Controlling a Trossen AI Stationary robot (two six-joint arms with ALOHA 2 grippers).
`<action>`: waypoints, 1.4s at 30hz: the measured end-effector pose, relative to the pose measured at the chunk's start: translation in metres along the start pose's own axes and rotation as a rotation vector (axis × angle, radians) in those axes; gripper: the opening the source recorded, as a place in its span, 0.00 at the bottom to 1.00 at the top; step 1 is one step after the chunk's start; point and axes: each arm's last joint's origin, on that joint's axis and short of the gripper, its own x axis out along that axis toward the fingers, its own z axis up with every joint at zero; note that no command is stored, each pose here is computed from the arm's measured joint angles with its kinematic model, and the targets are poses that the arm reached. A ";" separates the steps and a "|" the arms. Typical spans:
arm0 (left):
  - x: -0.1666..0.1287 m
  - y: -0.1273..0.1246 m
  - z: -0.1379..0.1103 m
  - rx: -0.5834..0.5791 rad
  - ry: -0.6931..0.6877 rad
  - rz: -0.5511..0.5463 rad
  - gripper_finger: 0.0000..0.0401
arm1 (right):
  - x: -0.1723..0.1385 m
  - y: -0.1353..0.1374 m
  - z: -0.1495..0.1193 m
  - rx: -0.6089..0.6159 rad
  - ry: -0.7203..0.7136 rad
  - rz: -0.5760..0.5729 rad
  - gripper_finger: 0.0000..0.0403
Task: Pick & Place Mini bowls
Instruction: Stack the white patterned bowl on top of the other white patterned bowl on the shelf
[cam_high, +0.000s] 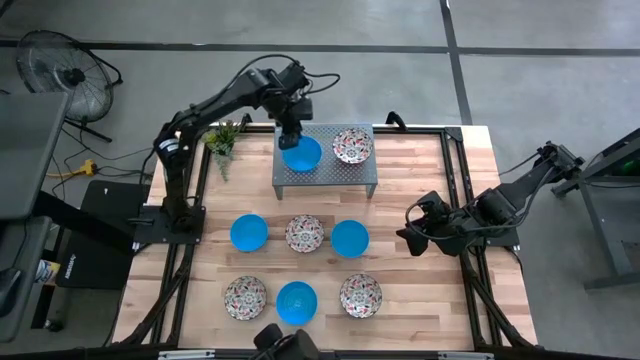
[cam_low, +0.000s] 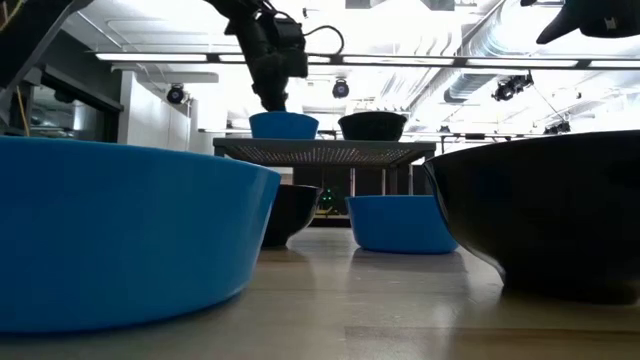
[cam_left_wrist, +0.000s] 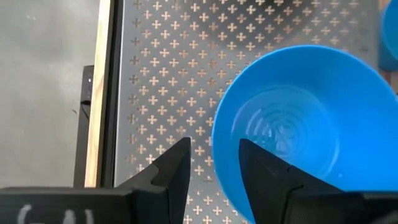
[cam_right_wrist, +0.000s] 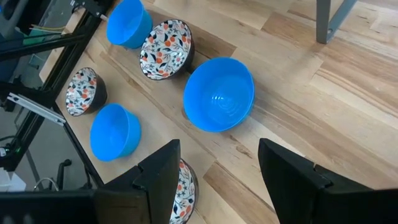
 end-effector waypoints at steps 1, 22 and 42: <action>-0.003 -0.001 0.000 0.001 -0.003 0.001 0.33 | 0.000 0.000 0.000 0.000 -0.001 0.000 0.51; -0.067 -0.086 0.010 0.153 -0.083 -0.037 0.33 | -0.001 0.004 -0.005 -0.218 0.164 0.076 0.51; -0.058 -0.221 -0.007 0.234 -0.176 -0.089 0.33 | -0.005 0.020 -0.069 -0.421 0.263 0.145 0.51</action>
